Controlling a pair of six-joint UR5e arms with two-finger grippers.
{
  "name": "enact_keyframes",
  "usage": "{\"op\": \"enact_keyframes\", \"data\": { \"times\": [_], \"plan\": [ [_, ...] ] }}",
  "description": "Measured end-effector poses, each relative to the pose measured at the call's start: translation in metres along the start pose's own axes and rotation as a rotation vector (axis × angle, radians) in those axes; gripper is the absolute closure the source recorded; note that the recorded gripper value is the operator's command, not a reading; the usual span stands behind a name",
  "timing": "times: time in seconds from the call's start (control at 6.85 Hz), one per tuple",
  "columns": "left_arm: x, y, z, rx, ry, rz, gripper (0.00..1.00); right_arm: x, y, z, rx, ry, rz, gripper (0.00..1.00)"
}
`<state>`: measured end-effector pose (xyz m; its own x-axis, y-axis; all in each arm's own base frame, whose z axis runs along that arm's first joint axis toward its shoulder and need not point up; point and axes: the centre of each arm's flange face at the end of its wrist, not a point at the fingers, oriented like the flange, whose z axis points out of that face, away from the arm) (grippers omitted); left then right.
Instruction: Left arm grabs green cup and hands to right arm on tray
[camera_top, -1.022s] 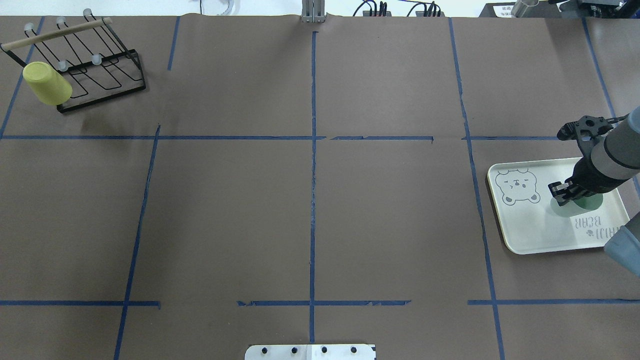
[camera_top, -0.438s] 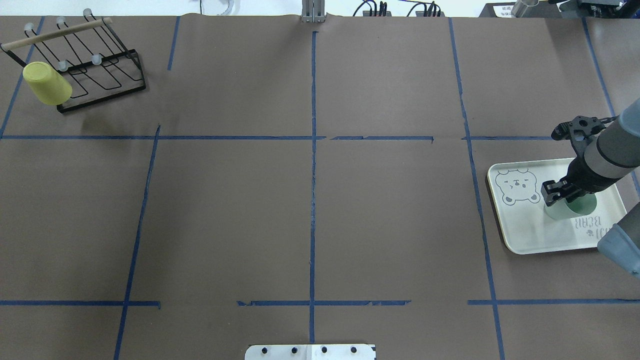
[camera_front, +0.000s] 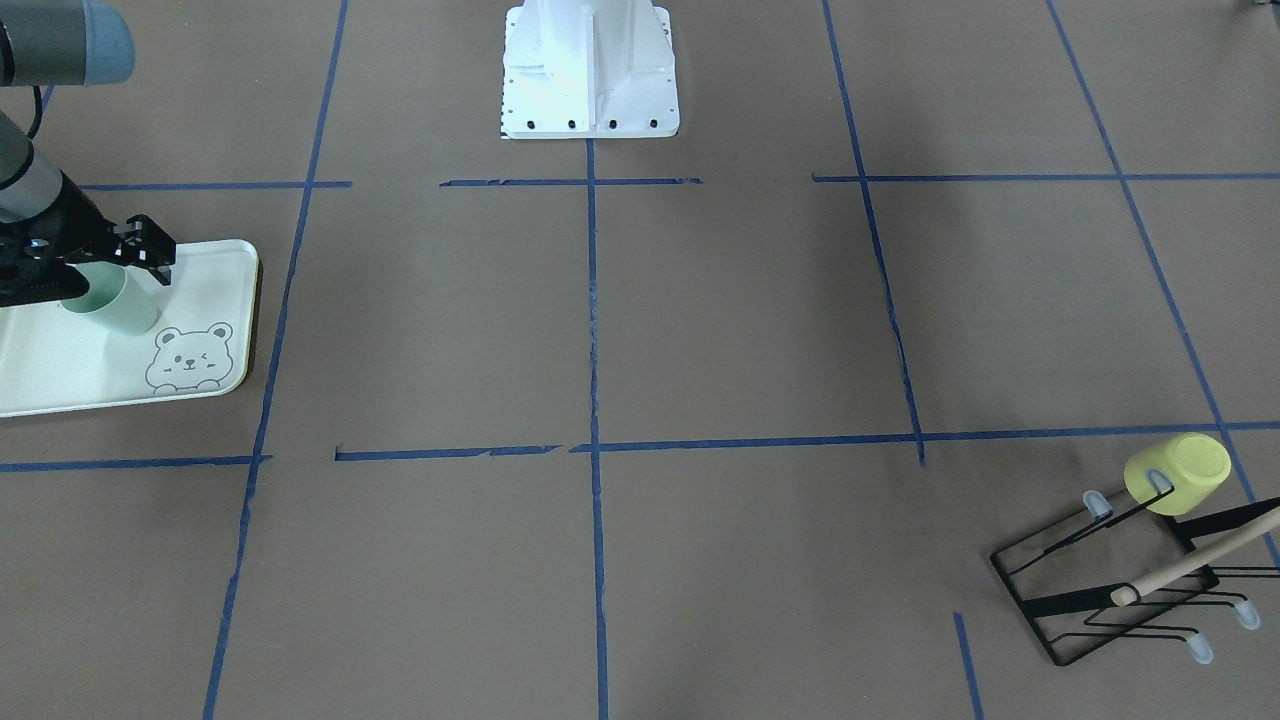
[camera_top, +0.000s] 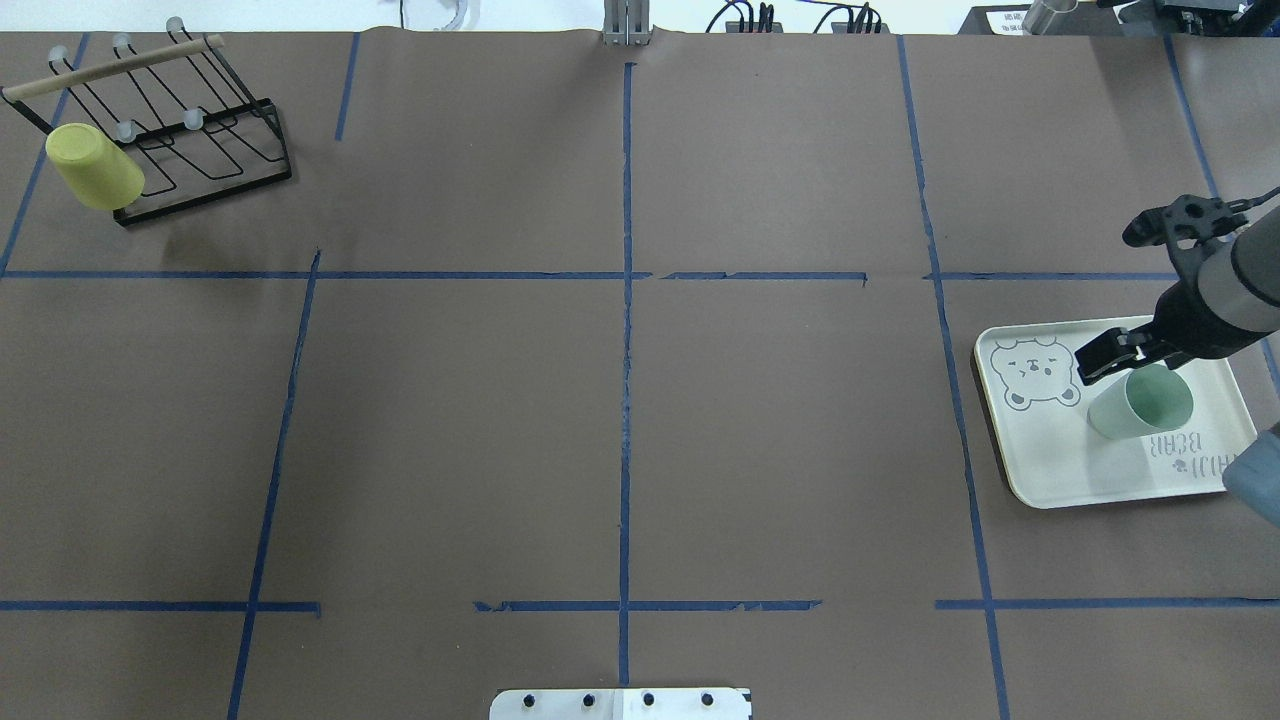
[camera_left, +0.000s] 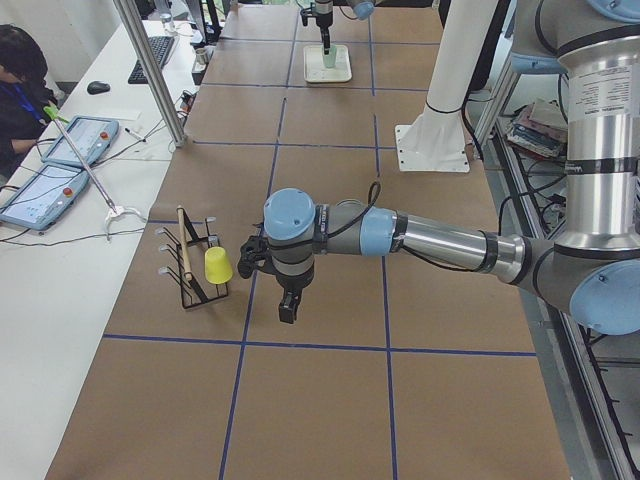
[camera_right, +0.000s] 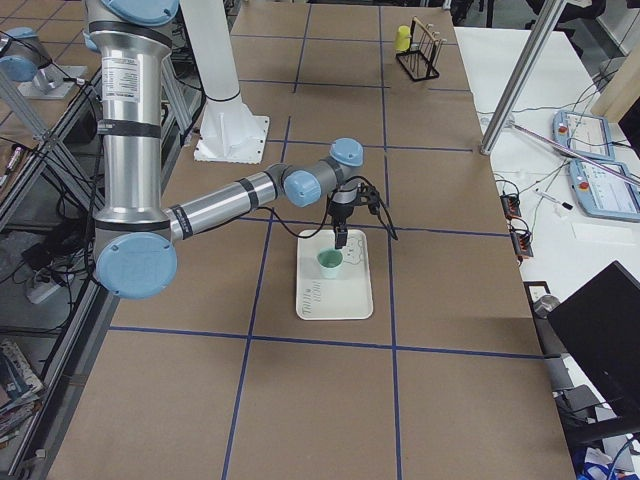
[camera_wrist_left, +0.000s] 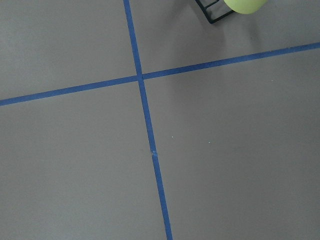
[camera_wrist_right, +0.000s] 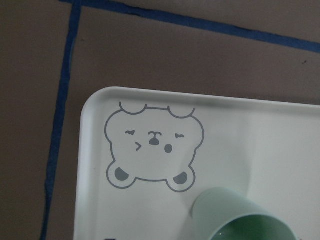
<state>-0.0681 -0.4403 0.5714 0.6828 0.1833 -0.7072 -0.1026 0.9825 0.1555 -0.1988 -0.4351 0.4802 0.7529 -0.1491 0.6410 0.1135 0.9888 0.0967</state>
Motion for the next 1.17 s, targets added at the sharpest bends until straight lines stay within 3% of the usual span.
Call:
{"op": "enact_keyframes", "data": {
  "times": [0.29,0.73,1.17],
  "plan": [
    [-0.001,0.001,0.001,-0.001,-0.001,0.000,0.00,0.060,0.012,-0.034,0.029,-0.020,-0.031,0.00],
    [-0.011,0.017,0.013,-0.029,0.003,-0.029,0.00,0.191,0.074,-0.061,0.029,0.013,-0.096,0.00],
    [-0.028,0.031,0.030,-0.068,0.006,-0.068,0.00,0.238,0.103,-0.082,0.005,0.015,-0.019,0.00]
  ]
}}
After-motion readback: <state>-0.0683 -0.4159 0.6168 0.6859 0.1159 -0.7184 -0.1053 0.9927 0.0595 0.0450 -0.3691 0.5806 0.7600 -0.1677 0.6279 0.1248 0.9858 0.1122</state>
